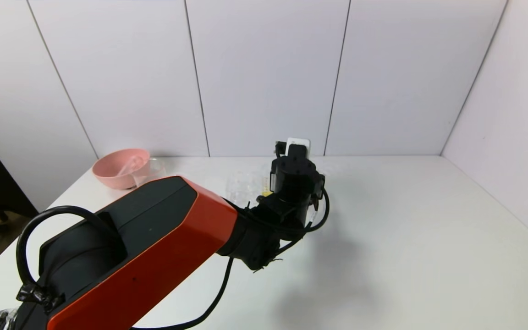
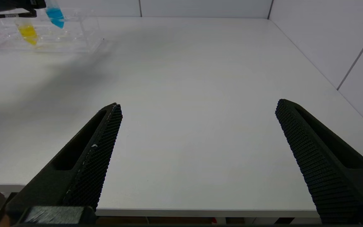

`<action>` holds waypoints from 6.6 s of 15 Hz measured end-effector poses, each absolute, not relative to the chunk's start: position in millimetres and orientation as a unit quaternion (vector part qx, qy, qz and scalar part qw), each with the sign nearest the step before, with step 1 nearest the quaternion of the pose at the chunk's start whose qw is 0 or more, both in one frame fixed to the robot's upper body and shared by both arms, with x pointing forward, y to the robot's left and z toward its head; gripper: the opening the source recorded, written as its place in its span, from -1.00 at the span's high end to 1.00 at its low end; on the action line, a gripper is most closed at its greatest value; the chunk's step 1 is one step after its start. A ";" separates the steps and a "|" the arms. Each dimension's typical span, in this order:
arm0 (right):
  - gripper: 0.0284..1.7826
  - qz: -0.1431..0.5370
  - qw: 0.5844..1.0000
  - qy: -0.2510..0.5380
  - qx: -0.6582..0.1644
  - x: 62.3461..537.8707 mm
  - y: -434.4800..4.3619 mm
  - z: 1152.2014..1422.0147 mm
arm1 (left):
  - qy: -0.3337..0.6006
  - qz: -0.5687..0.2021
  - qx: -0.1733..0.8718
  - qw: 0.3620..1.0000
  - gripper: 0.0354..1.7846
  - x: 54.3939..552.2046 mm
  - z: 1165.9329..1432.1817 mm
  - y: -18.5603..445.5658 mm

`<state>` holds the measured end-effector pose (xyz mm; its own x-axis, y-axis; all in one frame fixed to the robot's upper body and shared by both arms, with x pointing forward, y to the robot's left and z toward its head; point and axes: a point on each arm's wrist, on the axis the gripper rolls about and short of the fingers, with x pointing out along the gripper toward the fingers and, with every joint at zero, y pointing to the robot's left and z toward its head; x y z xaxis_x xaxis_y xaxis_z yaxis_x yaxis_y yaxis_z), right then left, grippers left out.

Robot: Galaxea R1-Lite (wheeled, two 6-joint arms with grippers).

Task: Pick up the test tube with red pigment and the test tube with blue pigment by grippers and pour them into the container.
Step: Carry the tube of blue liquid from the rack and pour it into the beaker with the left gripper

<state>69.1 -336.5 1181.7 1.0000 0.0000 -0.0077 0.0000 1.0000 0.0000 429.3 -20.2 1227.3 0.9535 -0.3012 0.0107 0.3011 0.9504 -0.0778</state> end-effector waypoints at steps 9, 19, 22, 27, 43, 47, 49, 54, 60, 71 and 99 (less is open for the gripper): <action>-0.99 0.000 1.000 0.004 0.000 69.1 -336.5 1181.7 | -0.020 -0.152 -0.042 0.987 0.52 426.3 1248.9 -16.3; -0.99 0.000 1.000 0.004 0.000 69.1 -336.5 1181.7 | -0.059 -0.143 -0.044 0.987 0.52 415.6 1299.6 2.0; -0.99 0.000 1.000 0.004 0.000 69.1 -336.5 1181.7 | -0.068 -0.127 -0.042 0.989 0.52 417.1 1313.8 19.2; -0.99 0.000 1.000 0.004 0.000 69.1 -336.5 1181.7 | -0.082 -0.089 -0.029 0.992 0.52 425.3 1332.9 57.4; -0.99 0.000 1.000 0.004 0.000 69.1 -336.5 1181.7 | -0.078 0.046 0.002 0.996 0.52 446.8 1349.1 216.6; -0.99 0.000 1.000 0.004 0.000 69.1 -336.5 1181.7 | -0.075 0.068 0.010 0.995 0.52 450.2 1347.5 258.2; -0.99 0.000 1.000 0.004 0.000 69.1 -336.5 1181.7 | -0.075 0.080 0.013 0.994 0.52 451.9 1347.6 278.0; -0.99 0.000 1.000 0.004 0.000 69.1 -336.5 1181.7 | -0.066 0.116 0.023 0.991 0.52 455.4 1343.0 327.0; -0.99 0.000 1.000 0.004 0.000 69.1 -336.5 1181.7 | -0.054 0.133 0.026 0.989 0.52 455.8 1334.5 363.7; -0.99 0.000 1.000 0.004 0.000 69.1 -336.5 1181.7 | -0.046 0.111 0.030 0.992 0.52 453.5 1333.1 375.8; -0.99 0.000 1.000 0.004 0.000 69.1 -336.5 1181.7 | 0.027 -0.157 0.266 0.951 0.52 462.2 1354.7 414.2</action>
